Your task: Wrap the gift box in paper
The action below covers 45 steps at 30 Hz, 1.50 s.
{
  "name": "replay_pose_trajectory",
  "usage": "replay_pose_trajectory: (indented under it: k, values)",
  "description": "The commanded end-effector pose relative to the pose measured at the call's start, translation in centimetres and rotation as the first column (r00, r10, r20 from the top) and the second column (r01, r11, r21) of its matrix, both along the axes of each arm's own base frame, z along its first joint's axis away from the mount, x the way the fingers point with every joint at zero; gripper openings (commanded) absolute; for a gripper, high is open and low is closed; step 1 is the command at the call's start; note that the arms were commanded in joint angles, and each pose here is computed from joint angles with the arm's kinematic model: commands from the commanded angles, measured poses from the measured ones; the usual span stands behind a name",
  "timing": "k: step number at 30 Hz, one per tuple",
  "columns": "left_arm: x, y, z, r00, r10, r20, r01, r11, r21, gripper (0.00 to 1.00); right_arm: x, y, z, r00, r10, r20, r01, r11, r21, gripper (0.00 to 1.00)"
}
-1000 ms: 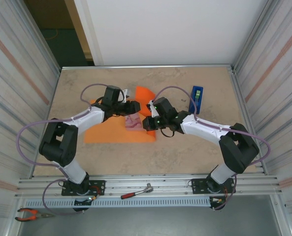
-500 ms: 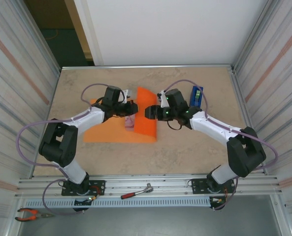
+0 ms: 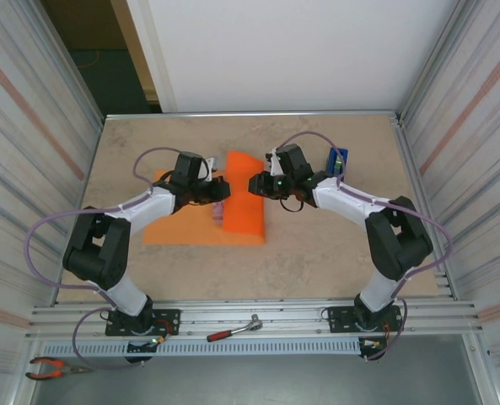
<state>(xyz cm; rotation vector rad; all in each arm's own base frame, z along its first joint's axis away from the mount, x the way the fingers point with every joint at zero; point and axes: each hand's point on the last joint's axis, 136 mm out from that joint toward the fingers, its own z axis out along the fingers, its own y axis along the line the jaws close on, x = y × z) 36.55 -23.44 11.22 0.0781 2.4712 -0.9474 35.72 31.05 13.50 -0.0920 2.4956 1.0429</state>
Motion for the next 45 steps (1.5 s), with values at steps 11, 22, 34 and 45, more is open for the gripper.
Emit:
replay_pose_trajectory:
  k: [11, 22, 34, 45]
  values:
    - [-0.5, 1.6, 2.0, 0.999, 0.023, 0.041, -0.023, 1.000, -0.003, 0.10, -0.2, 1.0, -5.7, 0.994, 0.006, -0.111, -0.014, 0.998, -0.066, 0.10]
    - [1.1, 5.1, 2.1, 0.994, 0.108, 0.003, -0.108, 0.992, 0.057, 0.79, -2.0, 0.5, -7.1, 0.989, 0.014, -0.148, -0.031, 0.994, -0.110, 0.10]
    - [1.9, 3.3, -0.6, 0.998, 0.047, -0.039, -0.045, 0.997, 0.055, 0.86, -2.6, 1.0, -7.7, 0.985, 0.026, -0.173, -0.048, 0.991, -0.126, 0.09]
    - [1.0, 2.2, -3.5, 0.995, 0.001, -0.095, 0.006, 0.997, 0.078, 0.63, -2.4, 1.4, -6.4, 0.986, 0.028, -0.164, -0.046, 0.994, -0.103, 0.10]
